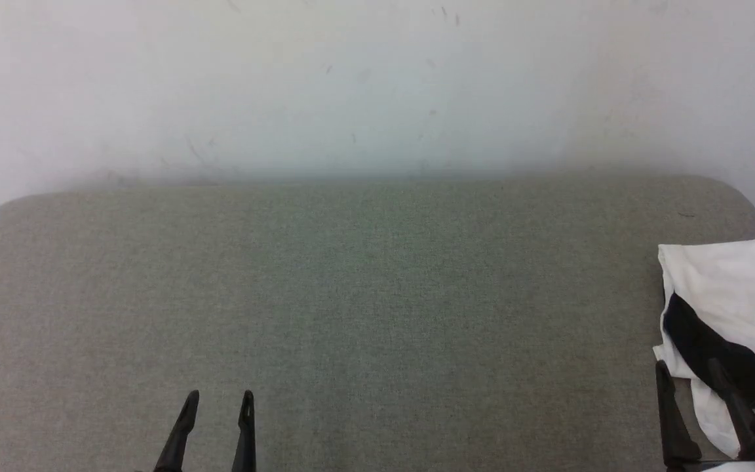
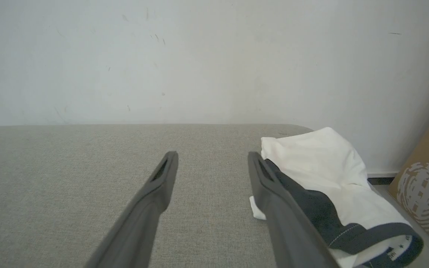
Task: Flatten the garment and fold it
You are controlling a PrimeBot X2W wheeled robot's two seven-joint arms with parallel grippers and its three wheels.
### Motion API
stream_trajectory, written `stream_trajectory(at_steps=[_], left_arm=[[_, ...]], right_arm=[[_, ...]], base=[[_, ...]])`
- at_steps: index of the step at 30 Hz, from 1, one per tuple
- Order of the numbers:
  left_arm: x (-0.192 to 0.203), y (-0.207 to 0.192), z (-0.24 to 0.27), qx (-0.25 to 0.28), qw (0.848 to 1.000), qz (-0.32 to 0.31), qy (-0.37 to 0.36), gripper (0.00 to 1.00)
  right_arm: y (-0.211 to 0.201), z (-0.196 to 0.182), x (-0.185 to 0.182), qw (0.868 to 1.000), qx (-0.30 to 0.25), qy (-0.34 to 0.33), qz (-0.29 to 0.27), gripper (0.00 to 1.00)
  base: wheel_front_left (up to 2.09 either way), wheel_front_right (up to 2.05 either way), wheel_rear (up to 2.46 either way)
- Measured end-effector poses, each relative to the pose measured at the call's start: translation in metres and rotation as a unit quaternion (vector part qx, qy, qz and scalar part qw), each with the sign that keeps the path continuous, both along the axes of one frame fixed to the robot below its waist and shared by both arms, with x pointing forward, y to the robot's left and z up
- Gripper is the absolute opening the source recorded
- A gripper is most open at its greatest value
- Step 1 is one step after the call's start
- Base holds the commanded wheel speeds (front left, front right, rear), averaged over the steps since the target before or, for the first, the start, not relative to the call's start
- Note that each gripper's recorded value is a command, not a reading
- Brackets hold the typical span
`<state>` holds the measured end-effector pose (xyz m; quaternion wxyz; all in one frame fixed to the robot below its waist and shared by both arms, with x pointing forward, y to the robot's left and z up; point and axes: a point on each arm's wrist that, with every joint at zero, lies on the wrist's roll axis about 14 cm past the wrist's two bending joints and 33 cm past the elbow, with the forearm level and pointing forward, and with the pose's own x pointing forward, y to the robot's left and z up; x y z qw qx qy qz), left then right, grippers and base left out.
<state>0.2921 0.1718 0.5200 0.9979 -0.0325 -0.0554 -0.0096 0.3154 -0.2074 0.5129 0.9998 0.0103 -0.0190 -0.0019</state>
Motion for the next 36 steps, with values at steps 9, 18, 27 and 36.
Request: stream_trajectory(at_steps=[9,18,27,36], left_arm=[[-0.0022,0.0036,0.0032,-0.003,1.000,0.008,-0.005,1.00],[0.0019,0.0023,0.0027,-0.004,1.000,0.011,-0.003,0.00],[0.0023,0.0015,0.0003,-0.004,1.000,0.009,0.003,0.00],[0.0058,0.0026,-0.0031,0.000,1.000,0.011,0.013,0.00]], right_arm=[[-0.0014,-0.0036,-0.0050,1.000,0.006,-0.002,-0.004,1.00],[-0.0007,-0.0040,-0.0022,1.000,0.007,-0.002,-0.004,0.00],[-0.0010,-0.0051,-0.0021,1.000,0.007,0.001,-0.004,0.00],[0.0023,-0.0070,0.0003,1.000,0.006,0.009,0.001,0.00]], base=[[0.00,0.00,0.00],[0.00,0.00,0.00],[0.00,0.00,0.00],[0.00,0.00,0.00]])
